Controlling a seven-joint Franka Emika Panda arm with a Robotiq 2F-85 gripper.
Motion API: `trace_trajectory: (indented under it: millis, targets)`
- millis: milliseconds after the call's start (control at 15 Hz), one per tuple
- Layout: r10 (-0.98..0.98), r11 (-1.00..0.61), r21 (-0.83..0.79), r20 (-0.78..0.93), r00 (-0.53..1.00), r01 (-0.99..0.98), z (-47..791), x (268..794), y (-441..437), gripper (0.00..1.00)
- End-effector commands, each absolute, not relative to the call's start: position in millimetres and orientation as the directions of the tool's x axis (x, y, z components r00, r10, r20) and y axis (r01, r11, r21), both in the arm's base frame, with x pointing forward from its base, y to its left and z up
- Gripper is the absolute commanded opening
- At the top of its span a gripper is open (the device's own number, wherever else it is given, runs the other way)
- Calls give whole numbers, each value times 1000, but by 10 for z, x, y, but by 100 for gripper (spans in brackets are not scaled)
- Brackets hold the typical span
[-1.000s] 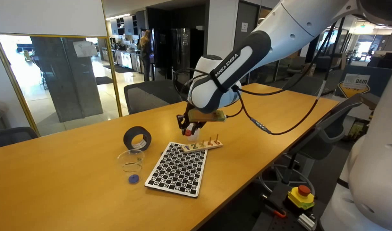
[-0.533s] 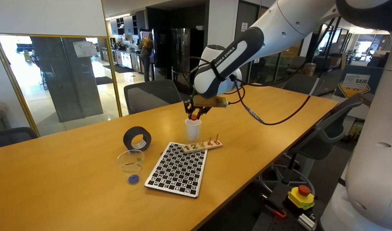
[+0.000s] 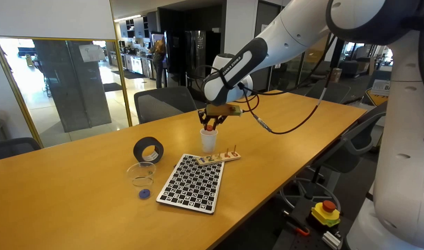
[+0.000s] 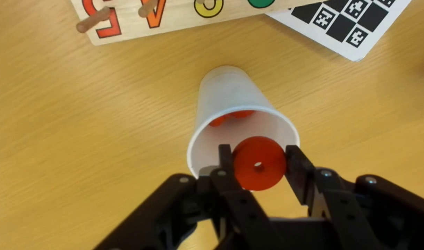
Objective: Put the blue square into the transparent cup and the orange squares into the white cup.
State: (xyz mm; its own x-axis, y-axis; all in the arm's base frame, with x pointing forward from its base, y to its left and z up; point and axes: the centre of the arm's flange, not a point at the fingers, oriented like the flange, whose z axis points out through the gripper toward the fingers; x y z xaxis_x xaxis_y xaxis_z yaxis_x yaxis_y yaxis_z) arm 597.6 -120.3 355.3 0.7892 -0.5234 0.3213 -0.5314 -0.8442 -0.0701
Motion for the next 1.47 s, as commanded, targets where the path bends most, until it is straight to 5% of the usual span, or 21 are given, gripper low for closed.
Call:
trace_trajectory:
  millis: [0,200,267,333,600,1400]
  targets:
    - [-525,-844,-65,303,795,-533,3568,6217,-1341,20]
    - [-531,-841,-62,290,796,-538,3529,6263,-1387,20]
    - [-541,-835,-69,281,793,-546,3525,6277,-1399,67]
    - [-546,-833,-69,266,795,-549,3522,6281,-1404,68]
    - [-553,-830,-66,238,799,-554,3581,6213,-1350,97]
    - [-363,-932,-16,16,932,-363,4271,4745,-313,100]
